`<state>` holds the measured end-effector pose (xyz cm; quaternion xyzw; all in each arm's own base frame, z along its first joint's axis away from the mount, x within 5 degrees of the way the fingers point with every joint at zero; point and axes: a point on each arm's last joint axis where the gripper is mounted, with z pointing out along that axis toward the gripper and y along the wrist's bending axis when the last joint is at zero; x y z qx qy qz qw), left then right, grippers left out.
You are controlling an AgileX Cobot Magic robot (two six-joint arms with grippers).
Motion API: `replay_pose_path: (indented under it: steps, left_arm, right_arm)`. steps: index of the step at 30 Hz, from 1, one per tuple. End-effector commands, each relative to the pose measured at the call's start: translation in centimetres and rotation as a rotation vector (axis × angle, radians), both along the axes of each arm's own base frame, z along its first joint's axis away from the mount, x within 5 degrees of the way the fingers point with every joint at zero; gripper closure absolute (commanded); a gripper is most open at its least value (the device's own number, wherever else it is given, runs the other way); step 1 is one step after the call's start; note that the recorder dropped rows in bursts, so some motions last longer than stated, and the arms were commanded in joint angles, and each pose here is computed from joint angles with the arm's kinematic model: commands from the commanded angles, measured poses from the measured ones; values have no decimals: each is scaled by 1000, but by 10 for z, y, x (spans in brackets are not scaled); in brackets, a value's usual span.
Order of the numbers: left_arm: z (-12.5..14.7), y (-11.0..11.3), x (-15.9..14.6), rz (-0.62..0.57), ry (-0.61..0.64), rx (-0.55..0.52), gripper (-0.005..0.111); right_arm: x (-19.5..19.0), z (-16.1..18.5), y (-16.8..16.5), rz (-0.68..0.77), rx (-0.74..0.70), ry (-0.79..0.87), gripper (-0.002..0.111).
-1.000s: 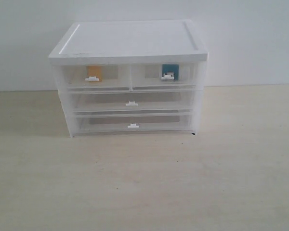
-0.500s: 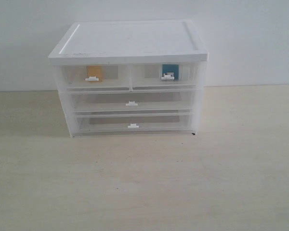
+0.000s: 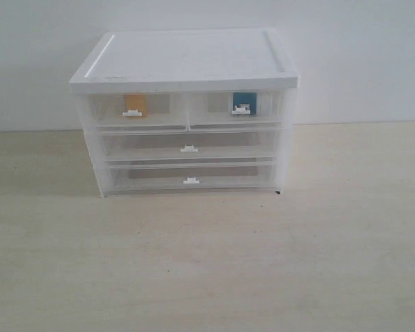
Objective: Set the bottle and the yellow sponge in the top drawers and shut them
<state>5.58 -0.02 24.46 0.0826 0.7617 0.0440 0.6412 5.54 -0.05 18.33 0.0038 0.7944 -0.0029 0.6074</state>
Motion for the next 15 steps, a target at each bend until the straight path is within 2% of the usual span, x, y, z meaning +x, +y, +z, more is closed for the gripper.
replay_pose_path:
  steps: [1, 9, 15]
  left_arm:
    - [-12, 2, -4, 37, -12, -25, 102]
    - [-36, 2, -5, 79, -2, -90, 102]
    - [-51, 2, -2, 76, 3, -98, 102]
  right_arm:
    - [0, 0, 0, 1, 0, -10, 108]
    - [0, 0, 0, 1, 0, -9, 108]
    - [0, 0, 0, 1, 0, -9, 108]
